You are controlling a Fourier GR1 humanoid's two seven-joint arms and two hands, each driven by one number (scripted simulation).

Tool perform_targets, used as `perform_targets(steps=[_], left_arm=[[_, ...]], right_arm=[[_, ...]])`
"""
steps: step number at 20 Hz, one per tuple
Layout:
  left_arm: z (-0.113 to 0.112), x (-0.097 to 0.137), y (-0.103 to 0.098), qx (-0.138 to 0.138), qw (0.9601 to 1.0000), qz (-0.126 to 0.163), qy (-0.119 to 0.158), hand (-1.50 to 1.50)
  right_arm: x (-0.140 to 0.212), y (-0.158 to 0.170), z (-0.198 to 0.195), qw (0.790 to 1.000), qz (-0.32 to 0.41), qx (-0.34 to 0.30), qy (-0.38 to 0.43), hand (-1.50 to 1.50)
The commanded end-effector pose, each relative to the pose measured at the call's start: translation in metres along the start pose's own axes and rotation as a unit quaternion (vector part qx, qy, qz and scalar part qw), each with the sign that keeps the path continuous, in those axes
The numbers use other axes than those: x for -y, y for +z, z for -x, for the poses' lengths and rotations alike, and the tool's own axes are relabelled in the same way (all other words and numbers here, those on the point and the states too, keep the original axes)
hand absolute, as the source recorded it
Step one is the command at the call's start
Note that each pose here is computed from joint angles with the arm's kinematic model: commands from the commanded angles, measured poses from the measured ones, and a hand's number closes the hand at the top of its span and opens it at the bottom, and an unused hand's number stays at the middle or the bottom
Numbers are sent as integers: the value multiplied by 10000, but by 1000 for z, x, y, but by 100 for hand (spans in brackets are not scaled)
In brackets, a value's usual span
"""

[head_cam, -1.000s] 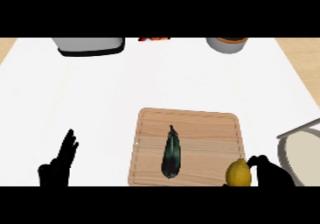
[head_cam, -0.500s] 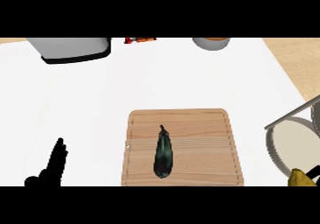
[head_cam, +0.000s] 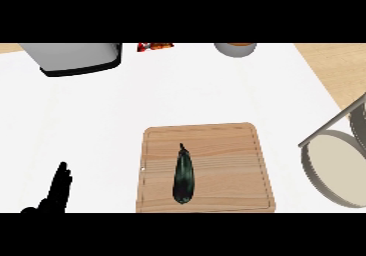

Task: Pick the lemon from the cutting board and place it in the tiered basket

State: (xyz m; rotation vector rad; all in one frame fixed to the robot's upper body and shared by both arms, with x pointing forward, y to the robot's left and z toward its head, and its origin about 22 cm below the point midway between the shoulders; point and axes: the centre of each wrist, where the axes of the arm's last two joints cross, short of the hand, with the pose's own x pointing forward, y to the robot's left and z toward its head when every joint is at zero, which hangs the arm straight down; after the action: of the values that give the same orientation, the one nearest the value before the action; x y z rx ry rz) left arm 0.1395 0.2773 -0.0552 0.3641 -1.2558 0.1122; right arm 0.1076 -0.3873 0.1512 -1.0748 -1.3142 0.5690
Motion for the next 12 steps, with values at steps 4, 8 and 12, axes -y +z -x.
perform_targets(steps=[4,8,12], left_arm=[[0,4,-8,5,10000,70,-32,0],[-10,5,-18,-9,9996,271,-80,0],[-15,15,-33,91,9990,434,-63,0]], right_arm=[[87,2,5,9967,722,367,-96,150],[132,19,16,9963,821,184,-198,150],[175,34,27,9956,824,-94,-429,150]])
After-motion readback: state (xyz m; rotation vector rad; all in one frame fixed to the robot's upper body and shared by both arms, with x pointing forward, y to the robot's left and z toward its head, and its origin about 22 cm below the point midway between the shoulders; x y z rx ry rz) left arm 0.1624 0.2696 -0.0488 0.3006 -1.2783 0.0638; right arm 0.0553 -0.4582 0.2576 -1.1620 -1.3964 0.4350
